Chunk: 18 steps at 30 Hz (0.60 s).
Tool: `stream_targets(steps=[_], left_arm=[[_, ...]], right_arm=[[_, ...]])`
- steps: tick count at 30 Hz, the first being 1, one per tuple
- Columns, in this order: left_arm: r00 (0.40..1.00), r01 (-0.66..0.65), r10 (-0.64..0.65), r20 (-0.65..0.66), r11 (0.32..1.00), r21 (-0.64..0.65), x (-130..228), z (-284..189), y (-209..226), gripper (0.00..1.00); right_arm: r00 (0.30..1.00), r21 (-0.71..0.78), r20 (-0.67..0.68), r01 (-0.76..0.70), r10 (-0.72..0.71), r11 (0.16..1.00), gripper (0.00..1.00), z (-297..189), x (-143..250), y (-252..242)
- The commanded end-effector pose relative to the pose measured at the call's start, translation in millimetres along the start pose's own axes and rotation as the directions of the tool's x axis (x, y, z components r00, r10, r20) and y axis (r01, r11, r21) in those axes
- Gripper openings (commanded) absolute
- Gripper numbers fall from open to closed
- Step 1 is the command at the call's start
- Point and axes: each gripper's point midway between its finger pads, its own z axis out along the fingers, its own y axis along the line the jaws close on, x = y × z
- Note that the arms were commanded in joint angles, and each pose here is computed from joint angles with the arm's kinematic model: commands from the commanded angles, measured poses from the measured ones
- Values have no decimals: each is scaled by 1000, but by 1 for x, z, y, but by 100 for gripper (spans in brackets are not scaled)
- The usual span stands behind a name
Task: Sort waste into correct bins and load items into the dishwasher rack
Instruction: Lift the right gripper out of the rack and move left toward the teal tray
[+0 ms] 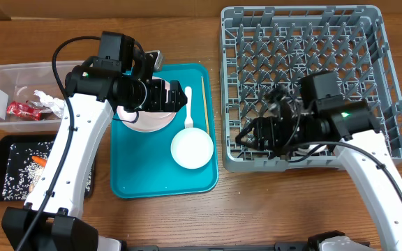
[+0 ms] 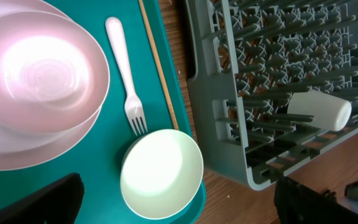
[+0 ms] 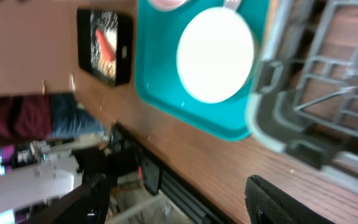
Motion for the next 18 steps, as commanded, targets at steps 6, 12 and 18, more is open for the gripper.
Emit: stream_targets(steps=[6,12,18], left_arm=[[1000,-4,4,7,1000,-2,-1,-2,-1,100],[1000,-4,4,7,1000,-2,-1,-2,-1,100],[1000,-5,5,8,1000,-2,-1,-2,-1,100]], right_arm=[[969,-9,-101,225,-225,974,70,32,26,37],[932,43,-151,338,-329,940,70,51,42,47],[910,40,-199,378,-364,925,69,63,59,56]])
